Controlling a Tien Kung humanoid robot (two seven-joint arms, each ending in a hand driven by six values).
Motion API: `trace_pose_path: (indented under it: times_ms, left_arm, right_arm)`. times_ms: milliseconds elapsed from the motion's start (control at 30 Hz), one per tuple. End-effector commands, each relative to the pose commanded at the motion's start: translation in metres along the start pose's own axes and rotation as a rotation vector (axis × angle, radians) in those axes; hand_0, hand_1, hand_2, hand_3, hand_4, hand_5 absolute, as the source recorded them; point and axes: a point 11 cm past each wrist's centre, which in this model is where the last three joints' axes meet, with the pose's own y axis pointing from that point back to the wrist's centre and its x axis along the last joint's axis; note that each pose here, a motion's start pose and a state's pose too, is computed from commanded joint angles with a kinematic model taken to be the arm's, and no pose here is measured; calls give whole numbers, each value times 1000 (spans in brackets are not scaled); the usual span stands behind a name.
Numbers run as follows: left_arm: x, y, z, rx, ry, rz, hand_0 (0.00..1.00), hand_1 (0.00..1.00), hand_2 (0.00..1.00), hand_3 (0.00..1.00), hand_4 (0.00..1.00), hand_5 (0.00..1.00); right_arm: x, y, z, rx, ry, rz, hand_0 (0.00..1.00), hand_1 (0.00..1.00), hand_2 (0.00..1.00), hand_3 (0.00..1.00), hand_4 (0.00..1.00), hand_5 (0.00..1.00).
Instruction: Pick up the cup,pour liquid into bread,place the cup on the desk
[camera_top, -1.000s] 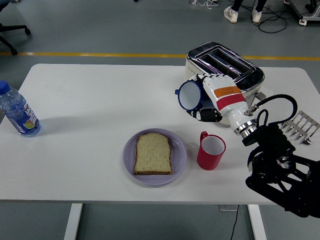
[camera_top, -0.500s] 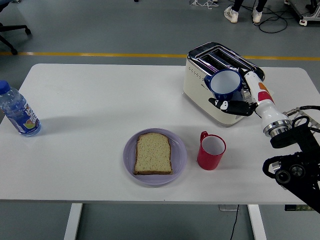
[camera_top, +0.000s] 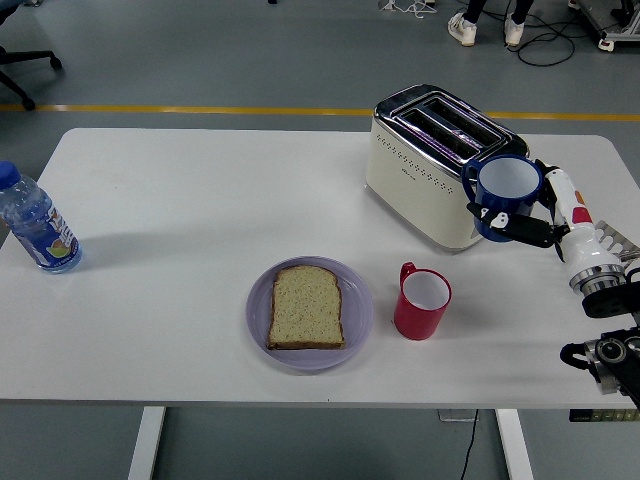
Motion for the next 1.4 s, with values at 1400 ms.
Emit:
trace_pose_path:
  times_ms: [1400]
  left_arm:
    - [0, 0, 0, 1, -13, 0, 644, 664, 689, 525, 245, 847]
  right_arm:
    - [17, 46, 141, -145, -46, 162, 476, 439, 556, 530, 527, 2]
